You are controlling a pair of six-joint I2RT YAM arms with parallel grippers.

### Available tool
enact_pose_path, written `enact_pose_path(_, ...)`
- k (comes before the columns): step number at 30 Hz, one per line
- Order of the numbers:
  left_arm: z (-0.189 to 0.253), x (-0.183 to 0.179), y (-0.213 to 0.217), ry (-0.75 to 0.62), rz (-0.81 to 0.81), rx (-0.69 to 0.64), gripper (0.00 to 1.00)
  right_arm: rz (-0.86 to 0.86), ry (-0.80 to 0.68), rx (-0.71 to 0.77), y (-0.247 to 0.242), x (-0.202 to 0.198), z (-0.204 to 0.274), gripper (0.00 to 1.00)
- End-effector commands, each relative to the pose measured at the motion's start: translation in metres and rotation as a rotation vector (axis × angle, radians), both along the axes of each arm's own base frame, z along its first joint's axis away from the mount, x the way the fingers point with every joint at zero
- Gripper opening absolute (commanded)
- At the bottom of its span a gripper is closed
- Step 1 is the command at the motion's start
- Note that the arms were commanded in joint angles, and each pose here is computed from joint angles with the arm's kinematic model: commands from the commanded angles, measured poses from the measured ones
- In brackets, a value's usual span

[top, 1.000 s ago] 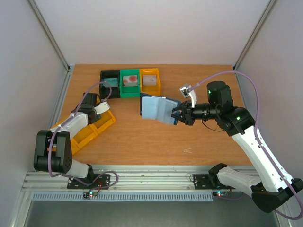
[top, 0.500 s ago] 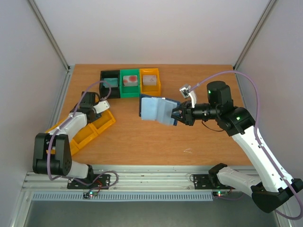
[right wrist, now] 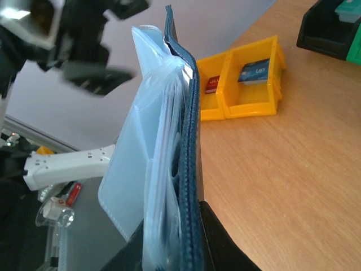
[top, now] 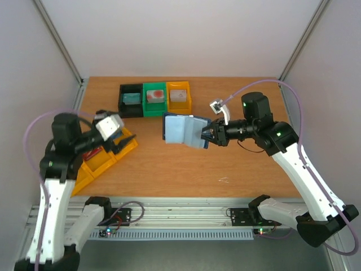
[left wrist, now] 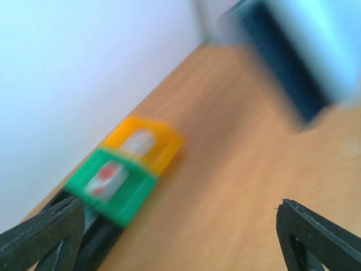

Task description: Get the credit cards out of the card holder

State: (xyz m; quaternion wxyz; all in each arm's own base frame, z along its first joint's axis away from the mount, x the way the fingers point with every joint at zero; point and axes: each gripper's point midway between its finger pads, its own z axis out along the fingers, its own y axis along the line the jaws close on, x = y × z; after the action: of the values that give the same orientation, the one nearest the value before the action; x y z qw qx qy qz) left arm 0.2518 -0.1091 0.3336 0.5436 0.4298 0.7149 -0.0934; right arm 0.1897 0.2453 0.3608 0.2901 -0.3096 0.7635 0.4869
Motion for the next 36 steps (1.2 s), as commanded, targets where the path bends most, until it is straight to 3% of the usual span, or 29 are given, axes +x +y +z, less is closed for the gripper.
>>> enact_pose_path(1, 0.016, -0.091, -0.060, 0.218, -0.415, -0.437, 0.93, 0.050, -0.006, 0.061, 0.011, -0.002, 0.018, 0.01)
enact_pose_path(5, 0.005, -0.100, -0.073, 0.435, -0.372, -0.587, 0.94, 0.096, -0.013, 0.059, 0.026, -0.009, 0.015, 0.01)
enact_pose_path(8, -0.001, -0.113, -0.085, 0.509, -0.454, -0.581, 0.99, 0.146, -0.038, 0.036, 0.041, -0.020, 0.011, 0.01)
enact_pose_path(16, 0.007, -0.106, -0.102, 0.608, -0.572, -0.655, 0.97, 0.276, -0.080, -0.014, 0.072, -0.049, 0.006, 0.01)
enact_pose_path(17, 0.009, -0.112, -0.105, 0.613, -0.609, -0.650, 0.89, 0.275, -0.079, -0.018, 0.074, -0.048, 0.004, 0.01)
enact_pose_path(21, -0.001, -0.108, -0.112, 0.539, -0.620, -0.601, 0.15, 0.282, -0.075, -0.025, 0.082, -0.048, 0.002, 0.03)
enact_pose_path(22, 0.000, -0.107, -0.112, 0.537, -0.619, -0.607, 0.03, 0.285, -0.078, -0.022, 0.083, -0.049, 0.003, 0.09)
enact_pose_path(25, 0.010, -0.113, -0.113, 0.505, -0.662, -0.618, 0.00, 0.260, -0.116, -0.004, 0.080, -0.047, 0.009, 0.42)
enact_pose_path(28, 0.022, -0.111, -0.110, 0.442, -0.637, -0.635, 0.00, 0.132, -0.190, -0.022, 0.066, -0.033, 0.008, 0.61)
enact_pose_path(31, 0.030, -0.113, -0.110, 0.407, -0.653, -0.635, 0.00, 0.074, -0.205, -0.034, 0.053, -0.028, 0.008, 0.67)
enact_pose_path(36, 0.036, -0.116, -0.109, 0.378, -0.668, -0.628, 0.00, 0.045, -0.222, -0.056, 0.041, -0.032, 0.010, 0.67)
